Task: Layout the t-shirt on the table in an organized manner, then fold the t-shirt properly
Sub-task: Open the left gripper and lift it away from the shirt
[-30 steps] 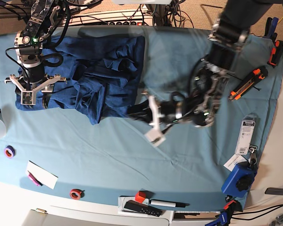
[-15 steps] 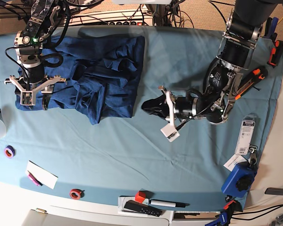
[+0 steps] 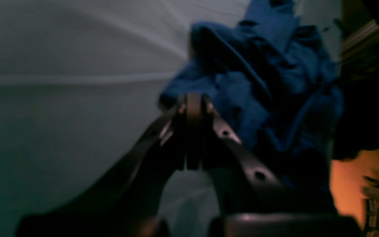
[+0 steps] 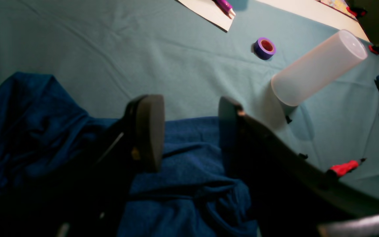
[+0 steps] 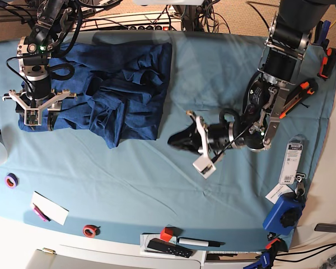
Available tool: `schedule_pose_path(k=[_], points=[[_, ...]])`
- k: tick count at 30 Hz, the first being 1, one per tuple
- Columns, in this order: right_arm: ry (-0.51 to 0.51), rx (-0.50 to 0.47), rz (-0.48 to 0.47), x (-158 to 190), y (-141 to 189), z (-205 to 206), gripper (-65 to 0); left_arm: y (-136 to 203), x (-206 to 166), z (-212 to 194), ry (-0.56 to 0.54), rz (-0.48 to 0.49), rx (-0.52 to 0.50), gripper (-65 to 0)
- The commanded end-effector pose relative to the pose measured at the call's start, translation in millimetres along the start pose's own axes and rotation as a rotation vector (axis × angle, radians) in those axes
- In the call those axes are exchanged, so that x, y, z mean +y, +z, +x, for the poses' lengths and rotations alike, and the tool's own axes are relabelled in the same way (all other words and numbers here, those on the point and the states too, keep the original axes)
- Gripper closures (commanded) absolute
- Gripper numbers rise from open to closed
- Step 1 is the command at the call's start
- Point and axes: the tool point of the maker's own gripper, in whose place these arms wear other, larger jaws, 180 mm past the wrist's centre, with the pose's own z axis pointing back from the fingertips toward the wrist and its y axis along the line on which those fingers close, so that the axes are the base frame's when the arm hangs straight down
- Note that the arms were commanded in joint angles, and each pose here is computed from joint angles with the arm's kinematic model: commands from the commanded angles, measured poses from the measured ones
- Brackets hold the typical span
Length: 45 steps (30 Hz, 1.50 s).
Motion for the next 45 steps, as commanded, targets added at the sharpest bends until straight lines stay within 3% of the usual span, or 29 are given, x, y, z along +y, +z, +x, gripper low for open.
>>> schedule_pose_path(k=[1, 4, 14, 23, 35, 39, 45], points=[[0.01, -0.054, -0.015, -5.9, 1.5, 14.4, -26.9, 2.0, 1.2, 21.8, -0.051, 0.004, -0.051, 0.0], [0.011, -0.055, -0.015, -6.0, 1.5, 14.4, -26.9, 2.6, 8.1, 19.4, -0.094, 0.041, -0.038, 0.0], [0.011, -0.053, -0.015, -5.9, 1.5, 14.2, -26.9, 7.3, 3.3, 15.9, -0.032, 0.006, -0.051, 0.0], [0.007, -0.052, -0.014, -5.2, 1.6, 13.6, -26.9, 8.7, -13.9, -1.1, 0.099, -0.064, -0.083, 0.0], [-0.008, -0.048, -0.001, -3.0, 1.5, 13.1, -26.9, 12.5, 0.6, 28.1, 0.01, -0.022, -0.121, 0.0], [-0.008, -0.049, -0.001, -3.1, 1.4, 13.3, -26.9, 15.5, 4.8, 0.2, 0.01, 0.009, -0.045, 0.0], [-0.008, -0.05, -0.002, -3.2, 1.4, 13.6, -26.9, 26.8, -5.6, -64.0, 0.119, 0.009, 0.056, 0.0]])
